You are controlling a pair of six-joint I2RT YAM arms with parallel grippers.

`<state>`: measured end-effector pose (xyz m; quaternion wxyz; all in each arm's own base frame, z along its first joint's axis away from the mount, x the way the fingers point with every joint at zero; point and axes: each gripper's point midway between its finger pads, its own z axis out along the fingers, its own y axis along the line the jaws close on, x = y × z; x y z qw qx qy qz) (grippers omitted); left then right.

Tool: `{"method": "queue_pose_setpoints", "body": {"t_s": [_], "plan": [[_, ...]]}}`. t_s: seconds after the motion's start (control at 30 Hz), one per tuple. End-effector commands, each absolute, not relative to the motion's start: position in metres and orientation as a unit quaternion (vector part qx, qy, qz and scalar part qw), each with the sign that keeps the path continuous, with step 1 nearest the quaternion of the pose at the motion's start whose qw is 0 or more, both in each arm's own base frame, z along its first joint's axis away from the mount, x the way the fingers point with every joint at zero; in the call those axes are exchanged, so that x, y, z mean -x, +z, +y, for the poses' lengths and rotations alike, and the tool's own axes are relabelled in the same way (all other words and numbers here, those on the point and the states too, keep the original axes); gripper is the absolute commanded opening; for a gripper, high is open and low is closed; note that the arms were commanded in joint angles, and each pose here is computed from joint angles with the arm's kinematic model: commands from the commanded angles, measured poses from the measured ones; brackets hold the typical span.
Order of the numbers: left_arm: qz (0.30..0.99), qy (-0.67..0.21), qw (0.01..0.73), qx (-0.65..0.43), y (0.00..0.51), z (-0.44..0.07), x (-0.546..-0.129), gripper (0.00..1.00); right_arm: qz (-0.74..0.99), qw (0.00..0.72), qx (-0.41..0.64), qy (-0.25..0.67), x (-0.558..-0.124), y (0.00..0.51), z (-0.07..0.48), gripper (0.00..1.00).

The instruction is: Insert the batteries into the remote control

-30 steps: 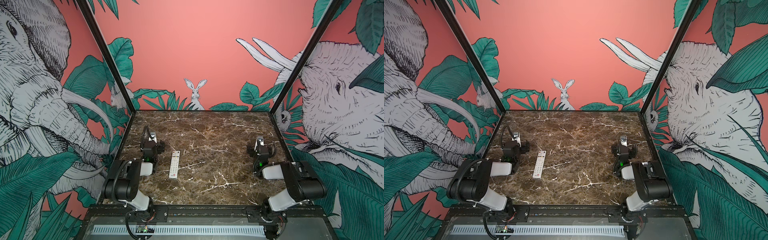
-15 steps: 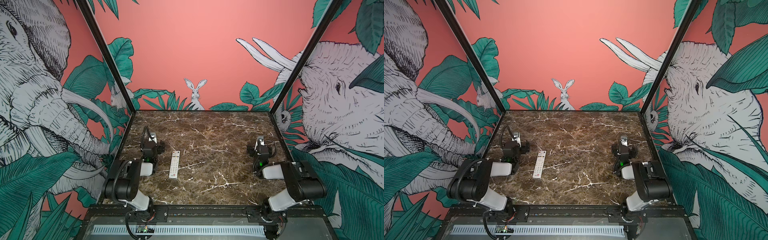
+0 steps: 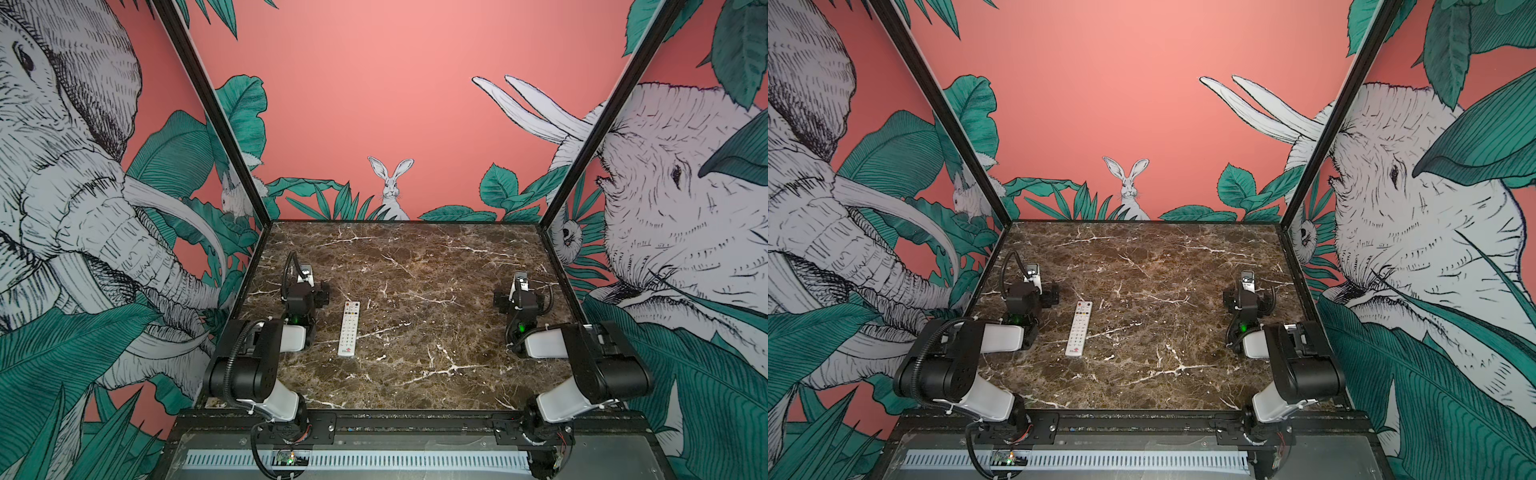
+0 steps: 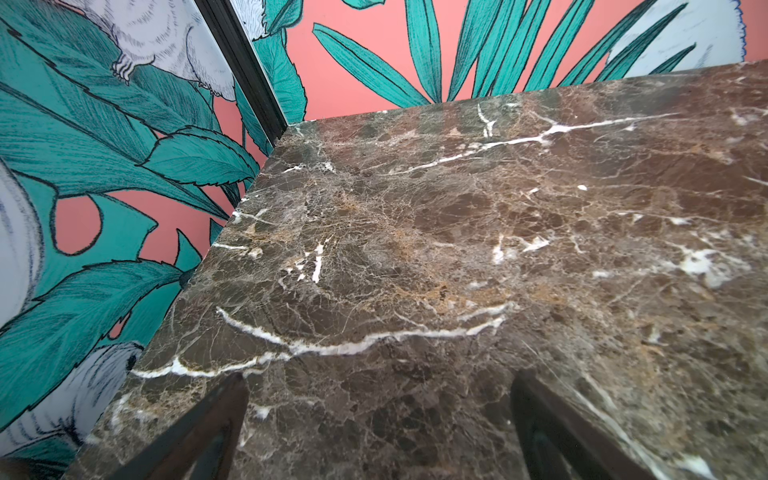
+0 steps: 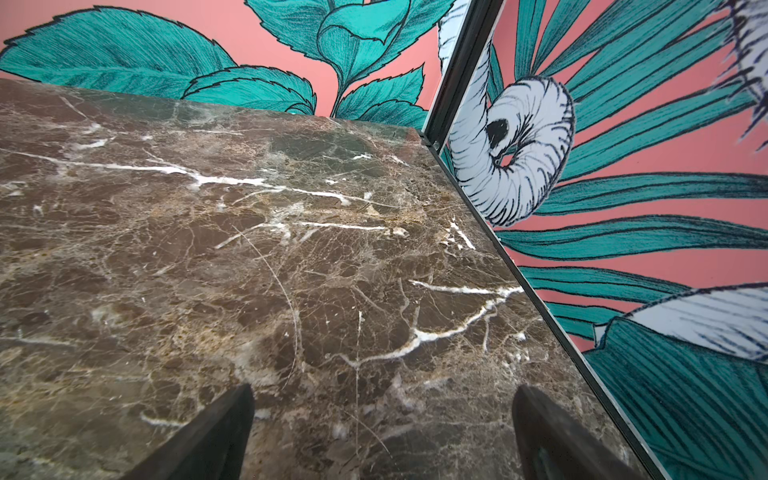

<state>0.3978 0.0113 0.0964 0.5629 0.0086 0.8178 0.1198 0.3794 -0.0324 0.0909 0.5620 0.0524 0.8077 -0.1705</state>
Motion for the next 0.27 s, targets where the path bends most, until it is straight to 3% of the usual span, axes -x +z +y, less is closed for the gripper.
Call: {"method": "queue_pose_setpoints", "body": {"t_s": [0.0, 0.23], "plan": [[0.813, 0.113, 0.572, -0.005, 0.0985, 0.0101, -0.3972, 1.0, 0.796, 0.579, -0.064, -0.164, -0.3859, 0.1011, -0.0328, 0.99], [0.813, 0.113, 0.571, -0.005, 0.0983, 0.0101, -0.3975, 1.0, 0.797, 0.578, -0.064, -0.164, -0.3858, 0.1009, -0.0328, 0.99]]}}
